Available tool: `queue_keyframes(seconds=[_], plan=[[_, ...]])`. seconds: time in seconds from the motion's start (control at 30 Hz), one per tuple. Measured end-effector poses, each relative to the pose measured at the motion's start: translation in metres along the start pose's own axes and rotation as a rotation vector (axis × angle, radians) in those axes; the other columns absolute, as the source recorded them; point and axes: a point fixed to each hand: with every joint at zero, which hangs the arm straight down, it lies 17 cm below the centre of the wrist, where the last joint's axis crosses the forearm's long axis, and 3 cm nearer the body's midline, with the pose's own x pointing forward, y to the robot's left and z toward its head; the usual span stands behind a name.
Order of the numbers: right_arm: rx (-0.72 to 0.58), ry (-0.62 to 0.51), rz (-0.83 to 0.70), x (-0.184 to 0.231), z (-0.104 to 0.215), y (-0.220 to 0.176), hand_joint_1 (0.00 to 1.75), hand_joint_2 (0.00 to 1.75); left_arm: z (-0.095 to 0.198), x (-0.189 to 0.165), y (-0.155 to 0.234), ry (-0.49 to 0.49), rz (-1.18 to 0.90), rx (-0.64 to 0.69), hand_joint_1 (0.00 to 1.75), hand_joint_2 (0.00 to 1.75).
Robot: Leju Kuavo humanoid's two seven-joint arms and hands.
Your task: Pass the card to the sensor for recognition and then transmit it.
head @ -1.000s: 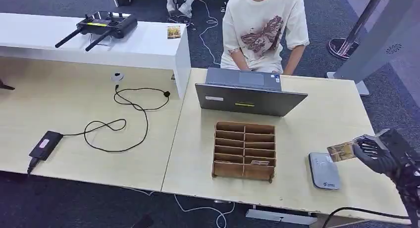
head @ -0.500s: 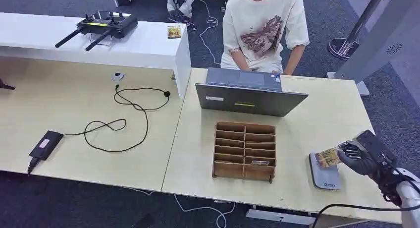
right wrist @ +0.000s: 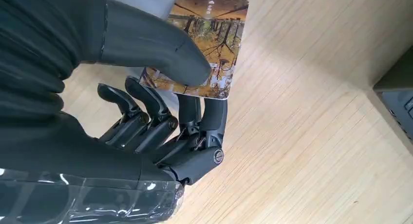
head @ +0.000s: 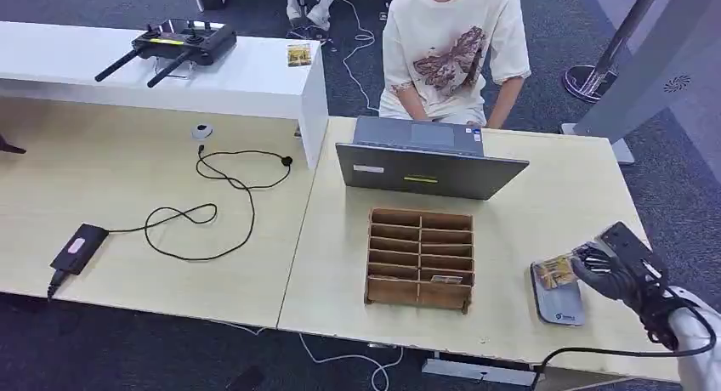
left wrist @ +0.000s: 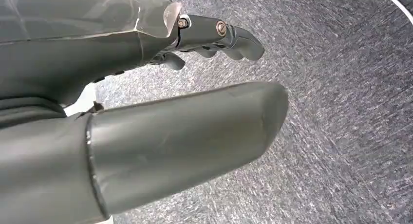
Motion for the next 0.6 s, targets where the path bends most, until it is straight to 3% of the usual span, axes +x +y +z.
queue_keyframes(seconds=[0.6], plan=[[0.034,0.005,-0.007,0.002,-0.012,0.021,1.75,1.75,0.0,-0.001,0.0,0.006,-0.004,0.002,0.0,0.0]])
